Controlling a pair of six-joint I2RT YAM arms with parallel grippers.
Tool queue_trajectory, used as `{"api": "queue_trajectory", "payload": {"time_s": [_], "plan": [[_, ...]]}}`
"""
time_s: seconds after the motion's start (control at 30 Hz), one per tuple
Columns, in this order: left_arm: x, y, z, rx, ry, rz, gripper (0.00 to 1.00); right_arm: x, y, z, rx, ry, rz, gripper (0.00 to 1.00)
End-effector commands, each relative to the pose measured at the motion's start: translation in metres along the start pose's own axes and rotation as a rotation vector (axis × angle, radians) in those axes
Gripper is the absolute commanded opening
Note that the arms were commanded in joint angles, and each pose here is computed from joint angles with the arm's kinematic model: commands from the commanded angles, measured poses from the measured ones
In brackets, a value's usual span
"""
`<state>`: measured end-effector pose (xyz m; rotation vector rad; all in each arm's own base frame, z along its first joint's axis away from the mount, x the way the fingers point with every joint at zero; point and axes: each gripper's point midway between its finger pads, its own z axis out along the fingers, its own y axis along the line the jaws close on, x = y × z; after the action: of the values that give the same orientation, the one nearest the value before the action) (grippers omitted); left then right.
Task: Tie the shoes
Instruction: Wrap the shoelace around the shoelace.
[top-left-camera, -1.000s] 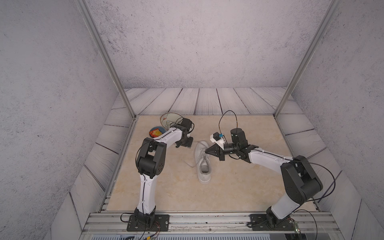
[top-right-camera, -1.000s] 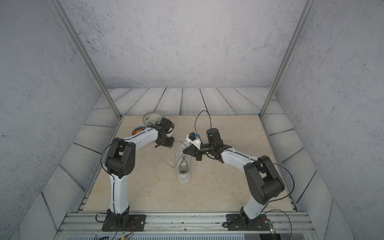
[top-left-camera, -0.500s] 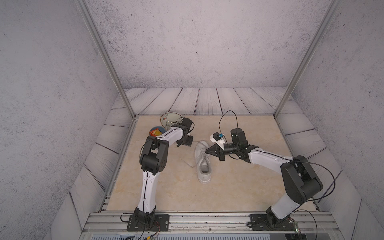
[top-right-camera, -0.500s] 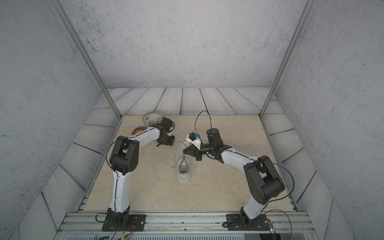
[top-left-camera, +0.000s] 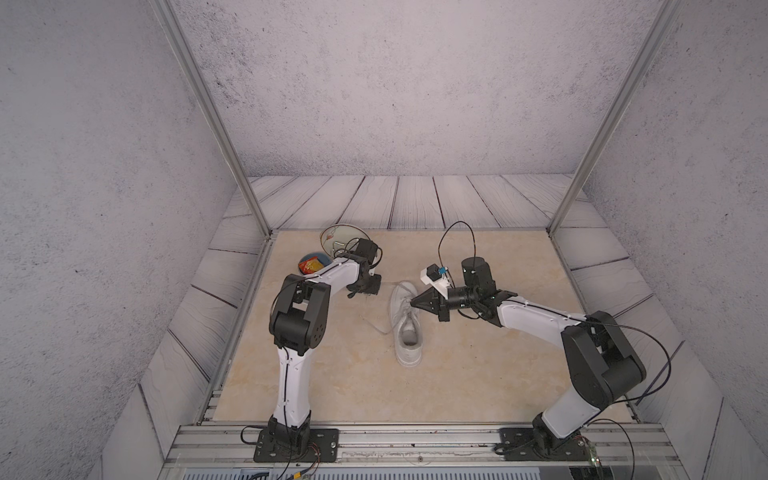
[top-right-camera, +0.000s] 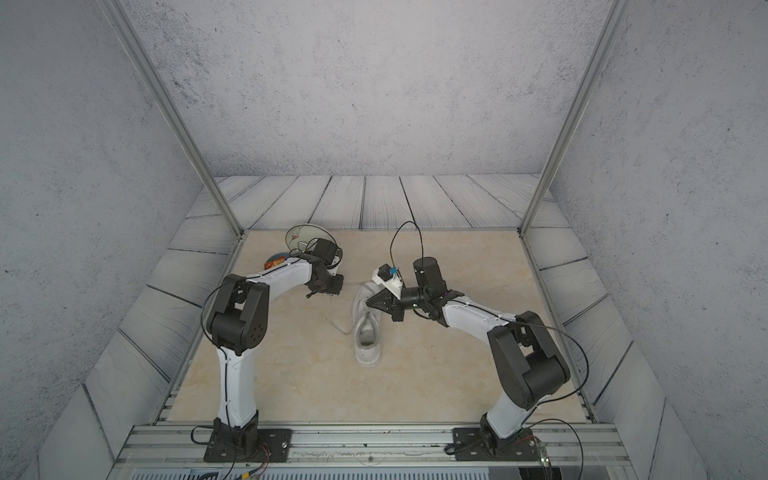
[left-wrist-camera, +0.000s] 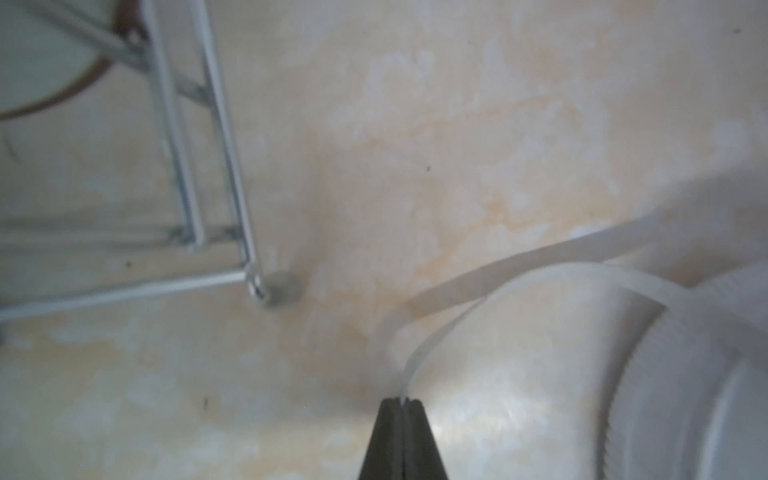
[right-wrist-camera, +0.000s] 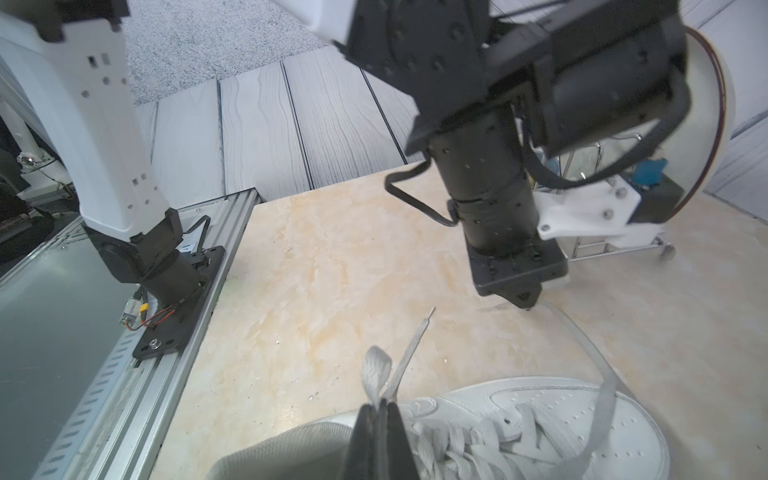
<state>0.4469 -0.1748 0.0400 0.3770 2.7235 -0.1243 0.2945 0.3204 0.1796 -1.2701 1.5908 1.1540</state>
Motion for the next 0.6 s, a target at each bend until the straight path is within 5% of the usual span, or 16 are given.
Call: {"api": "queue_trajectory", "payload": {"time_s": [0.0,0.3,0.57], "plan": [[-0.043,-0.009,-0.071,0.043,-0.218,0.02,0.0,-0.016,0.004,-0.006,0.029,-0.031,-0.027,0.0],[-0.066,-0.037,-0.199,0.198,-0.542,0.078,0.0,-0.009,-0.004,-0.008,0.076,-0.005,-0.012,0.0],[-0.036,-0.022,-0.268,0.17,-0.686,0.002,0.0,-0.01,-0.006,-0.01,0.11,-0.004,-0.001,0.0]]}}
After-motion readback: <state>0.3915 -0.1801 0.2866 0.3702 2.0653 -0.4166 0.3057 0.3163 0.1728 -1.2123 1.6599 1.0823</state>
